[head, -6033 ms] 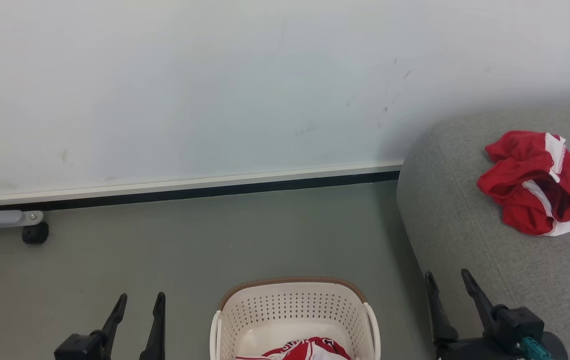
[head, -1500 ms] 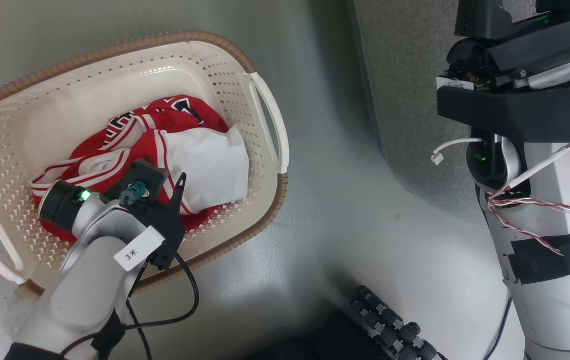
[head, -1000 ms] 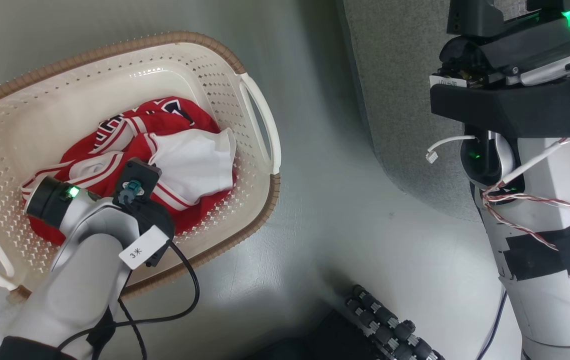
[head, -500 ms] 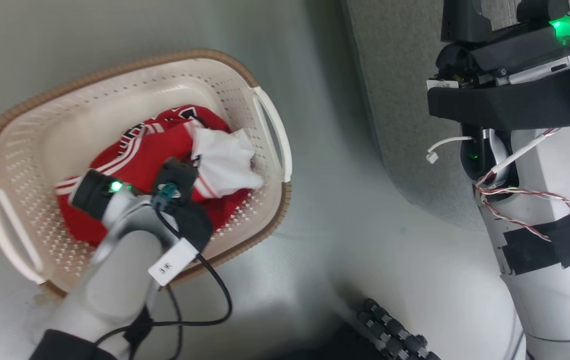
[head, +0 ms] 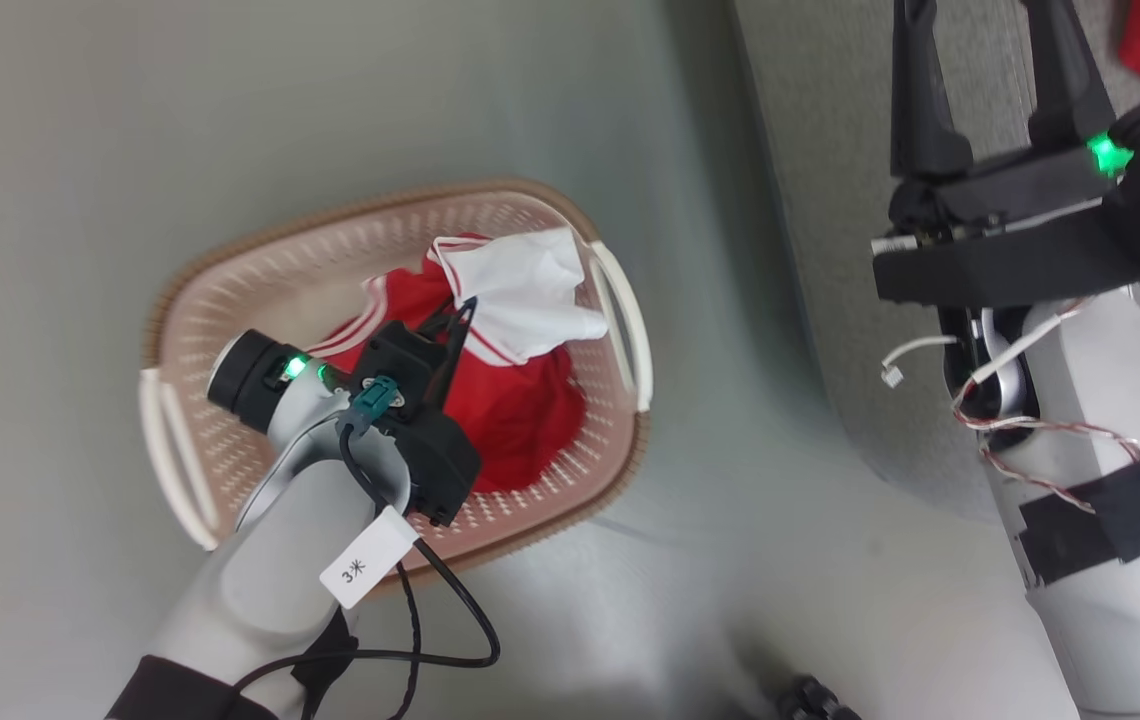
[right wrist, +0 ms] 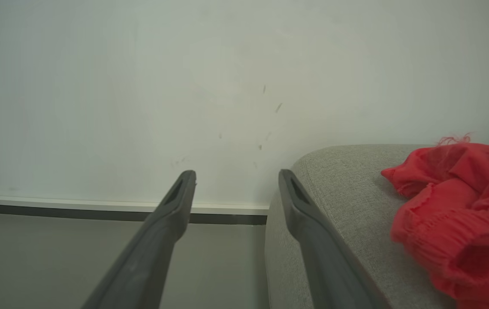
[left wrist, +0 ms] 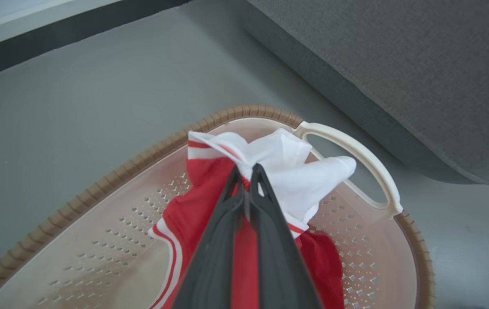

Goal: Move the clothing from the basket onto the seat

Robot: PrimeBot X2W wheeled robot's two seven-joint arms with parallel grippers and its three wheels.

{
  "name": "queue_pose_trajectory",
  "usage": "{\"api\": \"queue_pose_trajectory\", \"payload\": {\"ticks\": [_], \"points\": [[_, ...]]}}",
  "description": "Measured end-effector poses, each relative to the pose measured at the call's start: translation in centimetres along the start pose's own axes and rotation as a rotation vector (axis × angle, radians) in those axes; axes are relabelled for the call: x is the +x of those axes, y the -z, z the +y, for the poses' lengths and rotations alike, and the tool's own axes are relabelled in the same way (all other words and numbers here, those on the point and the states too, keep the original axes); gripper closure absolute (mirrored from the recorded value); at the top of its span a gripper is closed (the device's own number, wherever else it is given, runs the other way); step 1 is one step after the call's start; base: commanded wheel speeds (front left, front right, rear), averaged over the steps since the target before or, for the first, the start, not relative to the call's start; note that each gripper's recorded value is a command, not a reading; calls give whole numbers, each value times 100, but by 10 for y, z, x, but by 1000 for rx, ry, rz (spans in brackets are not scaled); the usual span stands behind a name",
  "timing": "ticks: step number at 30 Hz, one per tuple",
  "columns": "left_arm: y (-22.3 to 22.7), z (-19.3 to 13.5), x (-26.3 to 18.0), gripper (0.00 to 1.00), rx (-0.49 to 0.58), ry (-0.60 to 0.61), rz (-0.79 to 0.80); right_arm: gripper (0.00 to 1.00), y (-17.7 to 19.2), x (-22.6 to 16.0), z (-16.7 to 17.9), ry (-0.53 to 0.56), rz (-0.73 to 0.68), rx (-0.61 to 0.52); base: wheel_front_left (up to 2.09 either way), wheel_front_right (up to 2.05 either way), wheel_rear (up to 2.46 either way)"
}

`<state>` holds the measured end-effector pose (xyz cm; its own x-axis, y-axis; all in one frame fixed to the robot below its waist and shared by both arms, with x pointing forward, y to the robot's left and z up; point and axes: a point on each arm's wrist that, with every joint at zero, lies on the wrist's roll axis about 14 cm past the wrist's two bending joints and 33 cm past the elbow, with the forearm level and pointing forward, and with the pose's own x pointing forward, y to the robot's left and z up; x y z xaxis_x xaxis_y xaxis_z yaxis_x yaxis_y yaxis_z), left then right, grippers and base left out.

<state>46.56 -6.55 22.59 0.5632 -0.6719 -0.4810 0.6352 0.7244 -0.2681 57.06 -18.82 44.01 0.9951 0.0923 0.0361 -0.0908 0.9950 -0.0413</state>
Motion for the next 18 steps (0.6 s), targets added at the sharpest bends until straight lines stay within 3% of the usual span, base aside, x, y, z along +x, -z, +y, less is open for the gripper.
{"api": "queue_pose_trajectory", "payload": {"ticks": [18], "points": [[-151, 13, -71, 100, 124, -90, -318, 0, -35, -43, 25, -20, -8, 70, 0, 0, 0]]}}
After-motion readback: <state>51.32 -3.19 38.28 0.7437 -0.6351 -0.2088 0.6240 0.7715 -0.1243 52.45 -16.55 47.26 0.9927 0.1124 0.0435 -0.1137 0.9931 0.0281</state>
